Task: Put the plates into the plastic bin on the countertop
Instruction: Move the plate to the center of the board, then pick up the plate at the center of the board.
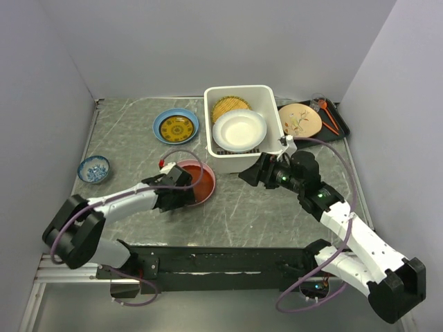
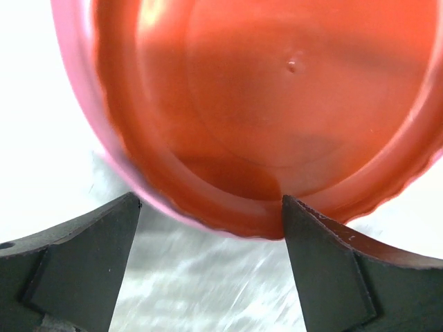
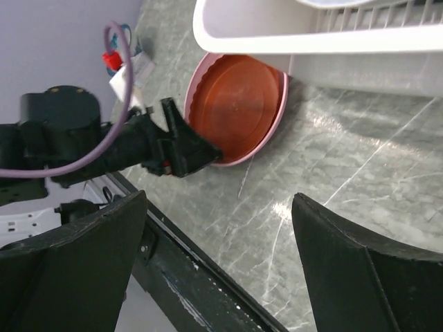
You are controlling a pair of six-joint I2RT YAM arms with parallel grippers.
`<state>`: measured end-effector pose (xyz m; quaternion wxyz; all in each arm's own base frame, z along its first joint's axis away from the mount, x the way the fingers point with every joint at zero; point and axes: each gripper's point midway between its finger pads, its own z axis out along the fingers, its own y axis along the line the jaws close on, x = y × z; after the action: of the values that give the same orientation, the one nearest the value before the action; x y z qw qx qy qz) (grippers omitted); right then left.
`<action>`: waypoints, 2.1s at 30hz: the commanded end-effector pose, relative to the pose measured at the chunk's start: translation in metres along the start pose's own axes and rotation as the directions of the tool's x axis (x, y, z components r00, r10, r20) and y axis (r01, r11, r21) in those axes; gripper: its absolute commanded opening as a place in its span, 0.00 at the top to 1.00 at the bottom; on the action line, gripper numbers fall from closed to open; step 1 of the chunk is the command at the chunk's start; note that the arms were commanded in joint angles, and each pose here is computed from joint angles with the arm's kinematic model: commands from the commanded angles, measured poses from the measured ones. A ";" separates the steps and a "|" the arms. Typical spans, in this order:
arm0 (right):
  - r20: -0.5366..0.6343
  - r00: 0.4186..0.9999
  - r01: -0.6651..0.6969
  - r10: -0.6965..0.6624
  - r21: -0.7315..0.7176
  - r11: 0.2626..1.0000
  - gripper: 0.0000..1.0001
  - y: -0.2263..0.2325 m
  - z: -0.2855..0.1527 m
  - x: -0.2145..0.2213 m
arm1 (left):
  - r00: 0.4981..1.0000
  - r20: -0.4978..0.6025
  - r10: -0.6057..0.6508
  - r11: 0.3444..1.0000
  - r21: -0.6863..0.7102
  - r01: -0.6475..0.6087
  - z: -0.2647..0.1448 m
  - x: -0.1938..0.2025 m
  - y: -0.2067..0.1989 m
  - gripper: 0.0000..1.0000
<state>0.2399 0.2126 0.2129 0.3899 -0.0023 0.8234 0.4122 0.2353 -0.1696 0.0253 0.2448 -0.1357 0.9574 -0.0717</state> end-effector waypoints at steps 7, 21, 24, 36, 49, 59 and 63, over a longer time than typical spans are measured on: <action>-0.099 0.995 0.001 -0.004 -0.022 1.000 0.10 0.013 0.040 0.051 | 0.999 -0.003 -0.035 0.999 0.028 0.035 -0.050 0.012 0.021 0.11; -0.171 0.985 0.007 -0.012 -0.032 0.999 0.19 0.027 0.097 0.091 | 0.937 0.333 -0.105 0.992 0.096 0.077 -0.083 -0.088 -0.010 0.22; -0.188 0.982 -0.007 -0.001 -0.040 0.999 0.20 0.028 0.105 0.097 | 0.948 0.309 -0.076 0.997 0.054 0.062 -0.064 -0.095 -0.009 0.23; -0.192 0.981 0.012 -0.018 -0.030 0.999 0.20 0.028 0.110 0.095 | 0.960 0.267 -0.079 0.997 0.022 0.076 -0.028 -0.108 0.016 0.27; -0.210 0.977 0.012 -0.016 -0.019 1.000 0.19 0.024 0.113 0.100 | 0.977 0.203 -0.068 0.997 0.052 0.058 -0.003 -0.088 0.012 0.28; -0.216 0.976 0.016 -0.016 -0.002 1.000 0.19 0.019 0.116 0.102 | 0.991 0.128 -0.045 0.999 0.020 0.043 0.024 -0.065 0.020 0.30; -0.223 0.975 0.014 -0.014 -0.002 1.000 0.19 0.019 0.120 0.104 | 0.992 0.122 -0.046 0.998 0.056 0.040 0.025 -0.060 0.015 0.40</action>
<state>0.2276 0.3274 0.0999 0.2763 -0.0466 0.8752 0.3943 0.2966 -0.1334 0.0318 0.3053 -0.1663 0.9345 -0.0766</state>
